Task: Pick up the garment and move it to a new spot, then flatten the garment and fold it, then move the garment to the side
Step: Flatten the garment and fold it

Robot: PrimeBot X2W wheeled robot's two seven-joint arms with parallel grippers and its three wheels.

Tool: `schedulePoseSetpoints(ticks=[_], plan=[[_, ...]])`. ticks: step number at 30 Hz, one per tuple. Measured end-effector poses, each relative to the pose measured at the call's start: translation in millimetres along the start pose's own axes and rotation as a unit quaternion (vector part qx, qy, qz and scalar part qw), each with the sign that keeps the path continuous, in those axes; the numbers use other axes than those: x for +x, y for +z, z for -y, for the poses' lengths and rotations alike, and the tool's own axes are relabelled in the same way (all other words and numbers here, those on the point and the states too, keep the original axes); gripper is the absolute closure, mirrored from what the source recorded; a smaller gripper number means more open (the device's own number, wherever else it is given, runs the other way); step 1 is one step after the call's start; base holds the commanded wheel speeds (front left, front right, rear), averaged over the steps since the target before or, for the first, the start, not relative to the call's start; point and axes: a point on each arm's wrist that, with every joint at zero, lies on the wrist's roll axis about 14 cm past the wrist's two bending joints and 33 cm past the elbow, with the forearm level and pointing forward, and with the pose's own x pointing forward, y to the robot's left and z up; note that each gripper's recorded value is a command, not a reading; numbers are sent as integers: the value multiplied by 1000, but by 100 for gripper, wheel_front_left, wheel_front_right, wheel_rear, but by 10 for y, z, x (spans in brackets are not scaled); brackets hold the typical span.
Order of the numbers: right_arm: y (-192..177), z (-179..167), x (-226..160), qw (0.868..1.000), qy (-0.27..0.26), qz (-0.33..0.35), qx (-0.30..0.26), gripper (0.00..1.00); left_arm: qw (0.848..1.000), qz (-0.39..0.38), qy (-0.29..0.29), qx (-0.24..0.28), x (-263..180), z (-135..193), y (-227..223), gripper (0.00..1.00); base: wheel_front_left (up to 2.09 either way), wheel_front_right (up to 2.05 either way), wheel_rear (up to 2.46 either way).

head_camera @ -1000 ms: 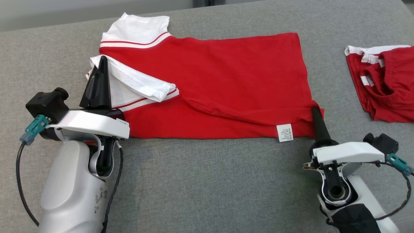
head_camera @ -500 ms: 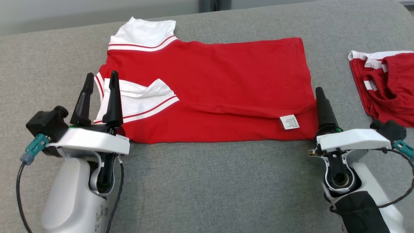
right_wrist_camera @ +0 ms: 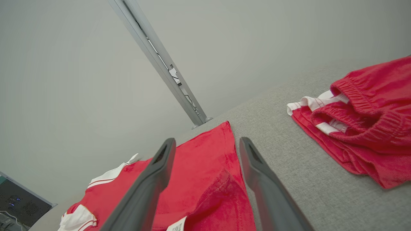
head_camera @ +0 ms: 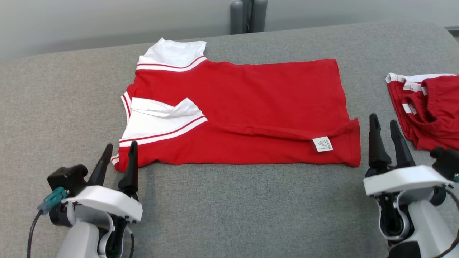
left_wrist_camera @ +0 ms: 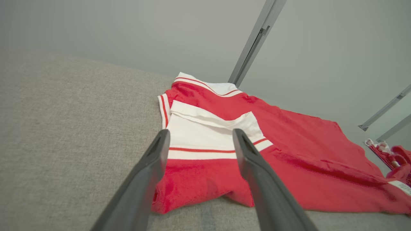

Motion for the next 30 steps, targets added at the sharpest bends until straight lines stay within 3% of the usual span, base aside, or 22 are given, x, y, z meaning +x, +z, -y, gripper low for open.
schedulePoseSetpoints(ticks=[13, 23, 30], plan=[[-73, 142, -358, 998, -17, -27, -55, 0, 985, -156, 76, 5, -109, -283, -613, 0, 0, 0, 0], [-122, 219, -469, 997, -27, -39, -61, 0, 980, -157, 125, -9, -45, -415, -628, 0, 0, 0, 0], [-183, 187, -477, 997, -22, -48, -62, 0, 981, -141, 135, 13, -95, -513, -555, 0, 0, 0, 0]])
